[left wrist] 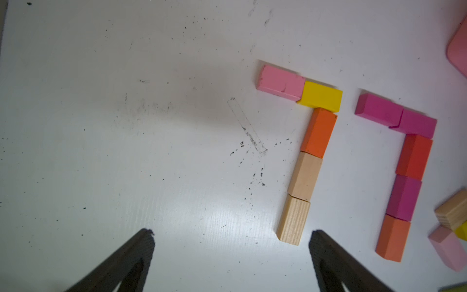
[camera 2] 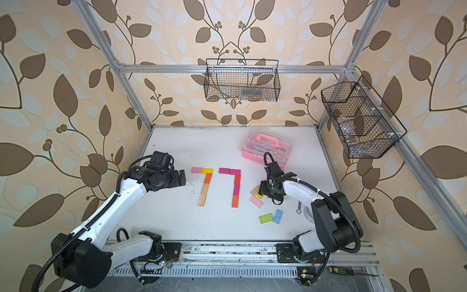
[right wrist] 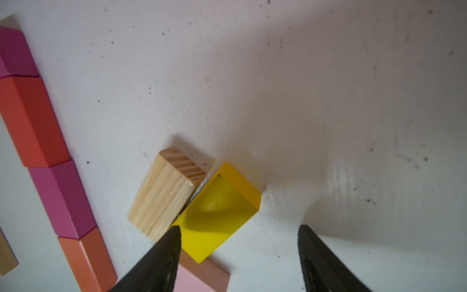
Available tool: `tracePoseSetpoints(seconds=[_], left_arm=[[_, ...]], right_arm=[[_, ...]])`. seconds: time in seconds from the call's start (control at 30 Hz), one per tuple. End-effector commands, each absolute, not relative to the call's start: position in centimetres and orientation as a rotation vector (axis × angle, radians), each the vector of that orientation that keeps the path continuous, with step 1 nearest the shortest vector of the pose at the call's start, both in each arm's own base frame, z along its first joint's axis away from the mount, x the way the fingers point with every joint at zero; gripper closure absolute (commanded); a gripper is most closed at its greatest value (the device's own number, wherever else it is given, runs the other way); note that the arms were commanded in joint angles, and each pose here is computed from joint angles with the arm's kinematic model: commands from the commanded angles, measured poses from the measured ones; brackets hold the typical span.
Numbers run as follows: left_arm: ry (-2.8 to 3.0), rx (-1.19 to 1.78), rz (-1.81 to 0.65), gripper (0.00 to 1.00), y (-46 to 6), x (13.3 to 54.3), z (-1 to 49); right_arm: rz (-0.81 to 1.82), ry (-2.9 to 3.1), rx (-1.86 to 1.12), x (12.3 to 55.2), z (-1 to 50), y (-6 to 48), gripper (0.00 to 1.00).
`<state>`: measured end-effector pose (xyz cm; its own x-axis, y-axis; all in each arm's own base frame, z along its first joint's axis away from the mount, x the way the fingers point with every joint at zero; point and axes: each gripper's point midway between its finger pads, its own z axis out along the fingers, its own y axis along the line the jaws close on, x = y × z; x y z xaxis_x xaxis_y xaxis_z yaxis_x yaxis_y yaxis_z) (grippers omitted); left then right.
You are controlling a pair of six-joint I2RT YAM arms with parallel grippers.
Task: Assemble the number 7 with building blocks
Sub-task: Pick up the building block from the center of the board.
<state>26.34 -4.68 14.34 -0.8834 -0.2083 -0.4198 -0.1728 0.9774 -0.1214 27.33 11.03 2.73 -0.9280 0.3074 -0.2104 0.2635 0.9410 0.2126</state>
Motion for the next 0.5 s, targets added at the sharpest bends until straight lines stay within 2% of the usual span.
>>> tracePoseSetpoints(seconds=[0.0, 0.2, 0.47], left_arm=[[2.658, -0.175, -0.121, 0.01, -4.6, 26.7, 14.4], [2.634, -0.166, -0.131, 0.01, -4.5, 26.8, 14.7], [2.622, -0.171, -0.168, 0.01, -4.9, 26.8, 14.6]], right_arm=[[0.224, 2.814, 0.444, 28.9, 3.4, 11.2, 0.27], [0.19, 2.826, 0.447, 29.5, 2.6, 11.2, 0.27], [0.113, 2.854, 0.429, 27.6, 1.9, 9.9, 0.29]])
